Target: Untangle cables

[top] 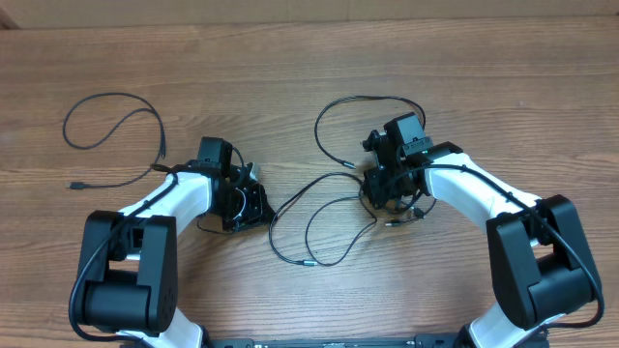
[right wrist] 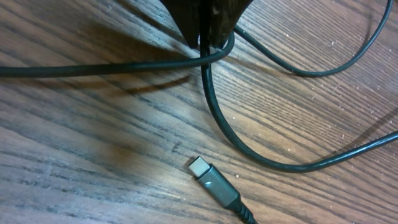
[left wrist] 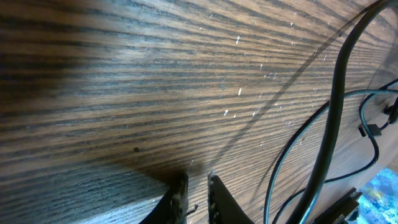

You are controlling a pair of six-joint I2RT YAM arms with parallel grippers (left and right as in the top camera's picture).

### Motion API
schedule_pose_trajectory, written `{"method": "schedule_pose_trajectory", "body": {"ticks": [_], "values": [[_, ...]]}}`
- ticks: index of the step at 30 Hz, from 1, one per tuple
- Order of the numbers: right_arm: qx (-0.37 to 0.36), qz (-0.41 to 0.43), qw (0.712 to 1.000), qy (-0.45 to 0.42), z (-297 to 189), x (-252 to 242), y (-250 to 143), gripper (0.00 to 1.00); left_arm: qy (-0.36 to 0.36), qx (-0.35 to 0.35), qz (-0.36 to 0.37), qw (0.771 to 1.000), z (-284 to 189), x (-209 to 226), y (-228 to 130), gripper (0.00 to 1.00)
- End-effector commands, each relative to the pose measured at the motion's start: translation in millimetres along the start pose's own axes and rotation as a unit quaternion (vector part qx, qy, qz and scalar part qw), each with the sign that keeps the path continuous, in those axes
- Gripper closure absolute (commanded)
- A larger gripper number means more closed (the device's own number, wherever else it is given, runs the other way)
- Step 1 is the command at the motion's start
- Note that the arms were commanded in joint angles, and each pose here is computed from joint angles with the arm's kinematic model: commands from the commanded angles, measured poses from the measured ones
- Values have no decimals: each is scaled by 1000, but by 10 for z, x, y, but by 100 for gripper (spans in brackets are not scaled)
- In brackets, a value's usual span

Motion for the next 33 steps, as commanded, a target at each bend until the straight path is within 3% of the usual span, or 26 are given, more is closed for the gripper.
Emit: {"method": "schedule_pose_trajectory", "body": {"ticks": [1, 9, 17, 25, 30, 33], "values": [[-8, -4, 1000, 1, -43, 19, 4, 96, 60, 0, -15, 998, 88, 180, -45, 85], [-10, -2, 1000, 23, -46, 56, 7, 96, 60, 0, -15, 998, 88, 180, -45, 85], [-51, -19, 975, 217, -178, 353, 162, 96, 60, 0, -15, 998, 89, 180, -44, 86], [-109, -30, 916, 384, -418, 582, 407, 96, 60, 0, -15, 998, 88, 179, -44, 86], [-114, -27, 908, 403, -454, 605, 446, 96, 60, 0, -15, 998, 89, 180, -44, 86], [-116, -21, 918, 379, -423, 574, 450, 96, 60, 0, -15, 998, 88, 179, -44, 86]]}}
Point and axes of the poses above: each gripper's point midway between its finger pads, its own z axis out along the fingers, its own x axis along the line the jaws close on, y = z × x, the point moved 9 cm from there along -z, back along the fingers, and after that the axes turned 7 degrees about -z, right-handed, at the moved point
